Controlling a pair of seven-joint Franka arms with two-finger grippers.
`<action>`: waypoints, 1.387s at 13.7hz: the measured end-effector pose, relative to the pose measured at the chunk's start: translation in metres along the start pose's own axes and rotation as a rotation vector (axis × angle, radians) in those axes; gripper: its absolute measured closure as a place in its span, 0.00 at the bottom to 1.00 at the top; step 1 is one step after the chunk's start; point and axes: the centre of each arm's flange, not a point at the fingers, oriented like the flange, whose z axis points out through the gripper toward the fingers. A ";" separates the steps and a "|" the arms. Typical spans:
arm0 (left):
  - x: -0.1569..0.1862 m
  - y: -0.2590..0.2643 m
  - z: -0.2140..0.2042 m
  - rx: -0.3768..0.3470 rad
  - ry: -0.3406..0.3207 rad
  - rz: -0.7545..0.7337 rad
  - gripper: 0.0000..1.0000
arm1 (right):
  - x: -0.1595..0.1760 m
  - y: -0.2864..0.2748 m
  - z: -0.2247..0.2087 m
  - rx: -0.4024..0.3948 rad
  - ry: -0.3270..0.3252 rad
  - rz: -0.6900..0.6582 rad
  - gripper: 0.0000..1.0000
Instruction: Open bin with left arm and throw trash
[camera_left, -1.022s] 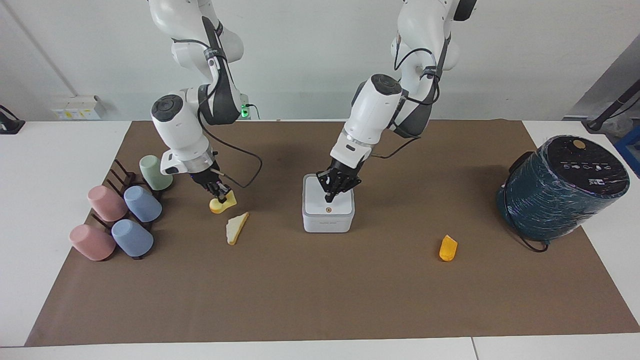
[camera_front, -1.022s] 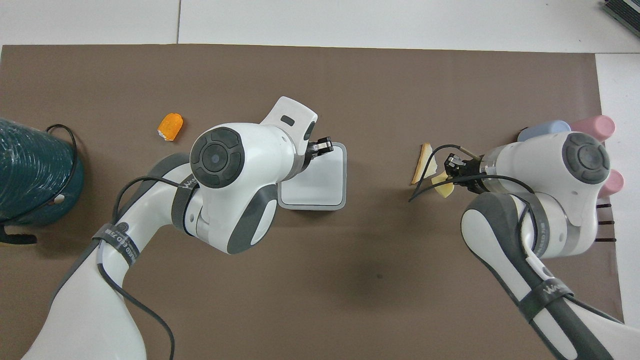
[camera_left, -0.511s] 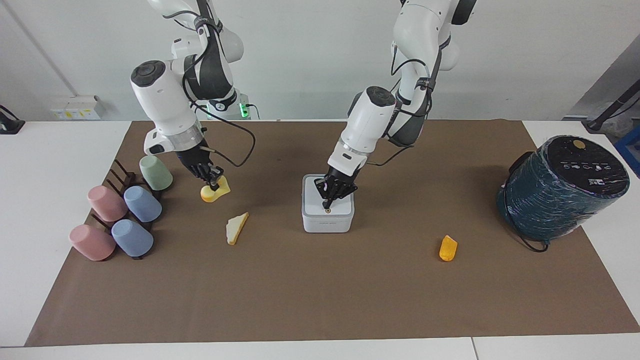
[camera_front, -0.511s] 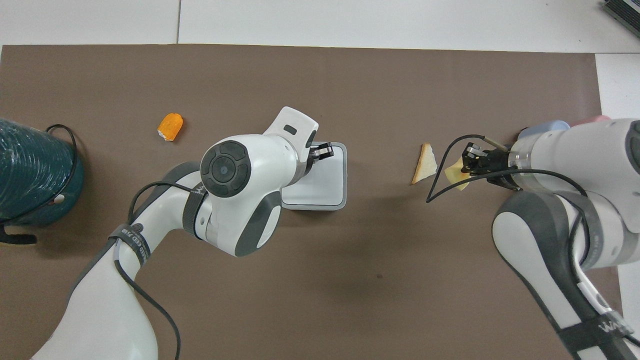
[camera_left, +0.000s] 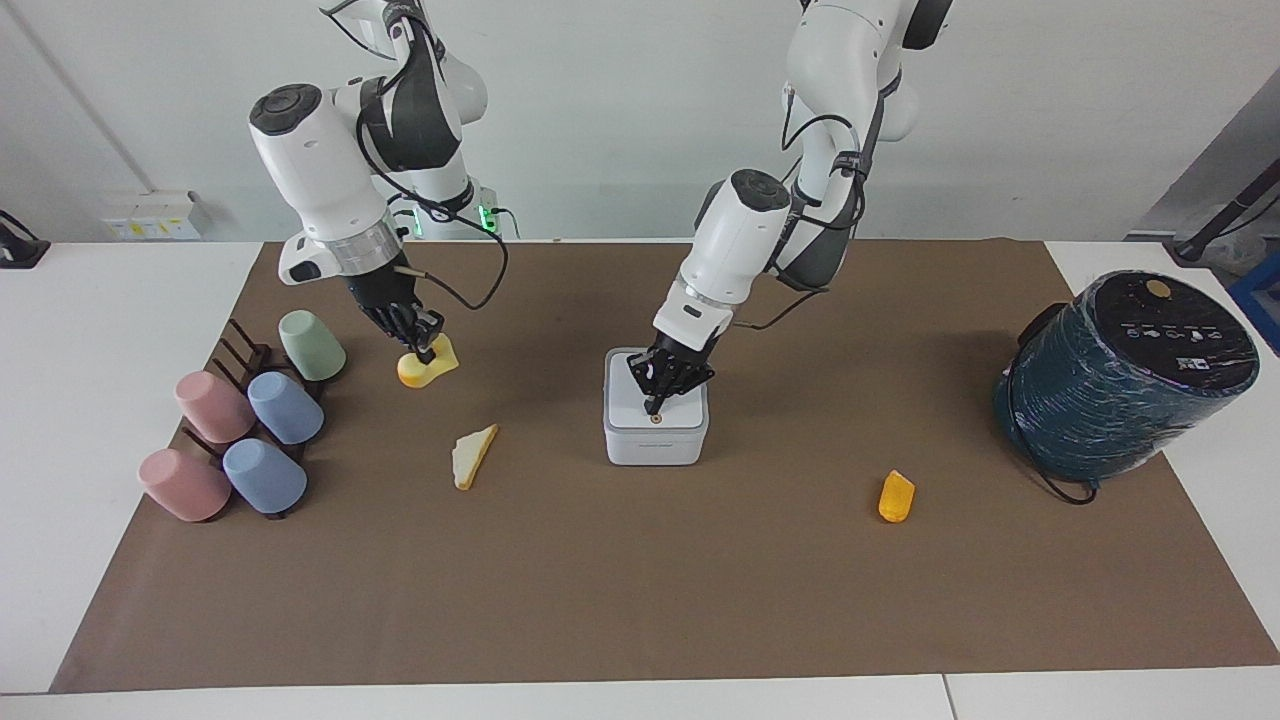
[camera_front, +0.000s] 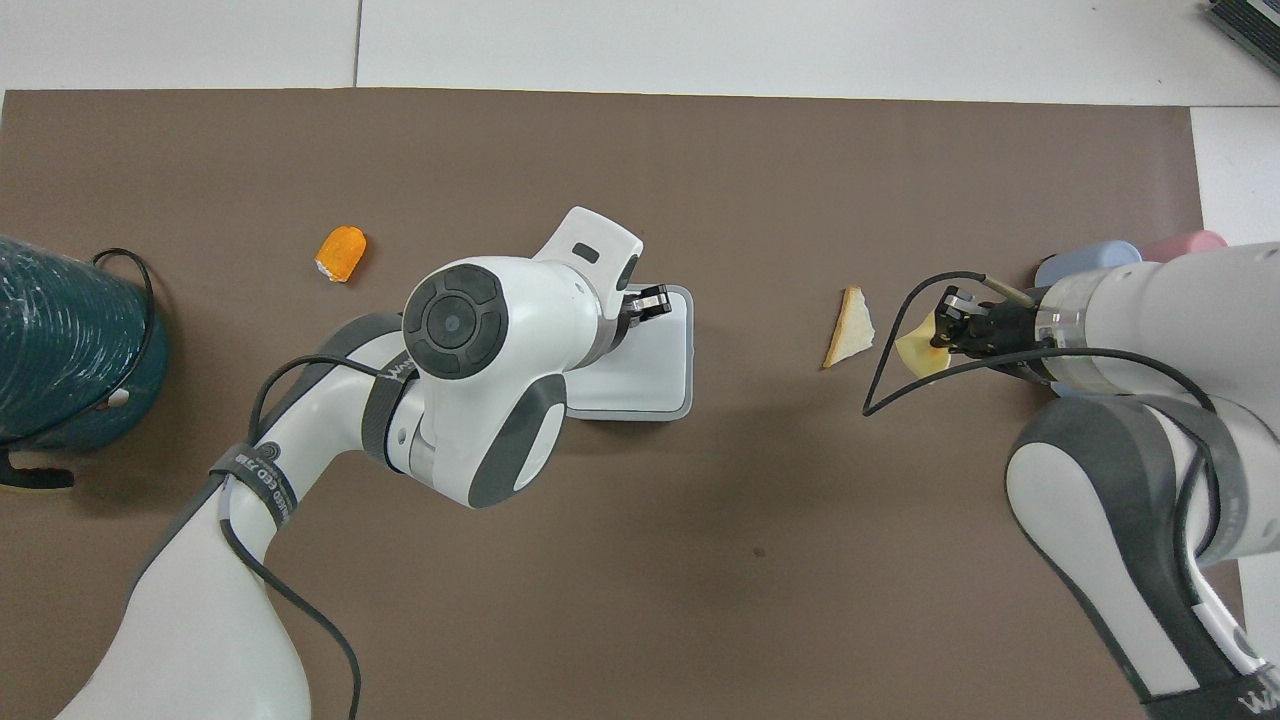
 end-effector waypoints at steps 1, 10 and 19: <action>0.003 0.007 -0.013 0.021 -0.033 0.005 0.99 | -0.001 0.000 -0.003 0.002 0.001 -0.002 0.93; -0.017 0.026 -0.146 0.145 -0.182 0.050 0.99 | -0.037 -0.043 -0.023 0.113 -0.019 0.036 0.93; 0.057 -0.105 -0.260 0.293 -0.164 0.049 0.99 | -0.089 -0.146 0.033 0.282 0.009 0.185 0.93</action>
